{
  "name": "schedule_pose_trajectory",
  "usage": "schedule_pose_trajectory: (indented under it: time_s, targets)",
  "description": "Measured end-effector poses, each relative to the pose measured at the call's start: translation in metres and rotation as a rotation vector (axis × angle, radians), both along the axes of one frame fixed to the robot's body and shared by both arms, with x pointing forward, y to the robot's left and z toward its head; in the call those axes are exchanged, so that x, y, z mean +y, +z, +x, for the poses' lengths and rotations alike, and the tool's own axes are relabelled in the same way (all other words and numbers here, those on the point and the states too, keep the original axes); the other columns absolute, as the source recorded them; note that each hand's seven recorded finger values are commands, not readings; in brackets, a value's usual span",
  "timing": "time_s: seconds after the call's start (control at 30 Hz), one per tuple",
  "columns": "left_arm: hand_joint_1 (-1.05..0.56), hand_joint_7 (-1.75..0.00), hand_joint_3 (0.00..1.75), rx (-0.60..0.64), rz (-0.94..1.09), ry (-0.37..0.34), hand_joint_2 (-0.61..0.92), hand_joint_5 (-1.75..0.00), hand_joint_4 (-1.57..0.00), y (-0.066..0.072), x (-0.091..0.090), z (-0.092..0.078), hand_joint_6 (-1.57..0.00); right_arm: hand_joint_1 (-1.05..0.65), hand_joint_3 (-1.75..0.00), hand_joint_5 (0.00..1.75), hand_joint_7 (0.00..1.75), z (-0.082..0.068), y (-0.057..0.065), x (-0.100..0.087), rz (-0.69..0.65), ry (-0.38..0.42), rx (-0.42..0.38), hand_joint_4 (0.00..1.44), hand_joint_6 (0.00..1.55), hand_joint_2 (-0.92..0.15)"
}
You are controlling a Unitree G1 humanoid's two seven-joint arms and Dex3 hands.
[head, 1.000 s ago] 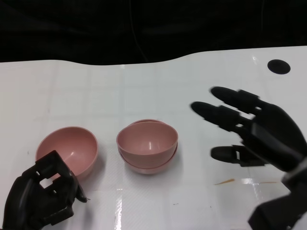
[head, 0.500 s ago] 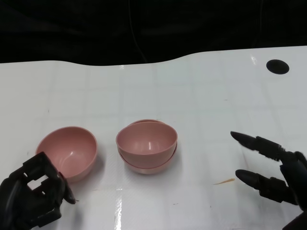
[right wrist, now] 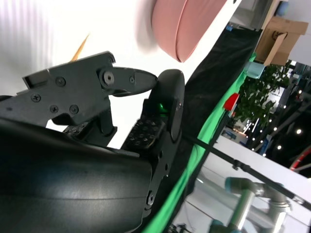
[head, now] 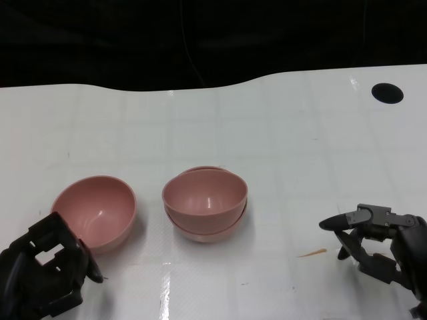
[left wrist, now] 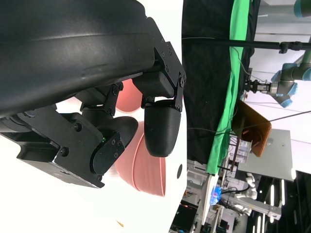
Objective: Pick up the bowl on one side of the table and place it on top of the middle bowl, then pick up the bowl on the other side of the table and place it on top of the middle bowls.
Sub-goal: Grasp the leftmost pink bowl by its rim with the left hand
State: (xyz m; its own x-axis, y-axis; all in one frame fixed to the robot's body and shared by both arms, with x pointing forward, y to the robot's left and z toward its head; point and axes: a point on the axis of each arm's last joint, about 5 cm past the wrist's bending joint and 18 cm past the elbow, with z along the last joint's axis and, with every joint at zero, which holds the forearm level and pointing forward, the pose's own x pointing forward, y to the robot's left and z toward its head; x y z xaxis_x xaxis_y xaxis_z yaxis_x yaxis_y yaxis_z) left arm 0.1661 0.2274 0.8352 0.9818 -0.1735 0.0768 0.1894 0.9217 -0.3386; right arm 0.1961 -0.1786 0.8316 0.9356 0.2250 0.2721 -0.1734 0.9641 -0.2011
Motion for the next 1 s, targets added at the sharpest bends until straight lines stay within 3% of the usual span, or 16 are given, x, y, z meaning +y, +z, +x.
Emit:
schedule_pose_trajectory:
  time_s: [0.1, 0.27, 0.37, 0.5, 0.67, 0.83, 1.0]
  targets:
    - [-0.01, -1.54, 1.19, -0.004, 0.0, 0.0, 0.56, -1.73, -0.73, 0.001, 0.0, 0.0, -0.71, -0.13, -0.92, 1.75, 1.66, 0.001, 0.0, 0.0, 0.058, 0.041, 0.056, 0.81, 0.71, -0.66]
    - [0.0, -1.52, 1.18, -0.01, 0.011, 0.016, 0.59, -1.7, -0.72, 0.003, -0.001, -0.001, -0.69, -0.16, -0.96, 1.75, 1.74, 0.004, -0.001, -0.002, 0.157, 0.128, 0.154, 0.83, 0.67, -0.65]
    - [-0.01, -1.5, 1.13, -0.011, 0.032, 0.044, 0.64, -1.7, -0.69, 0.006, -0.001, -0.003, -0.68, -0.18, -0.82, 1.75, 1.68, 0.007, -0.003, -0.005, 0.305, 0.213, 0.281, 0.87, 0.7, -0.67]
    - [-0.01, -1.45, 1.1, -0.031, 0.079, 0.075, 0.65, -1.66, -0.68, 0.01, -0.002, -0.005, -0.69, -0.15, -0.92, 1.75, 1.67, 0.011, -0.003, -0.006, 0.547, 0.276, 0.422, 0.9, 0.72, -0.59]
    - [-0.03, -1.34, 1.14, -0.088, 0.144, 0.109, 0.58, -1.6, -0.6, 0.014, -0.002, -0.005, -0.66, -0.13, -1.07, 1.75, 1.74, 0.012, 0.002, -0.011, 0.612, 0.284, 0.463, 0.91, 0.68, -0.54]
    - [-0.05, -1.22, 1.06, -0.138, 0.261, 0.176, 0.54, -1.44, -0.55, 0.02, -0.006, -0.004, -0.65, -0.13, -1.11, 1.75, 1.73, 0.011, 0.003, -0.013, 0.665, 0.275, 0.49, 0.89, 0.69, -0.52]
    - [-0.14, -0.97, 0.78, -0.175, 0.36, 0.219, 0.59, -1.16, -0.54, 0.031, -0.011, -0.005, -0.67, -0.13, -1.16, 1.75, 1.74, 0.011, 0.005, -0.015, 0.685, 0.264, 0.488, 0.88, 0.68, -0.51]
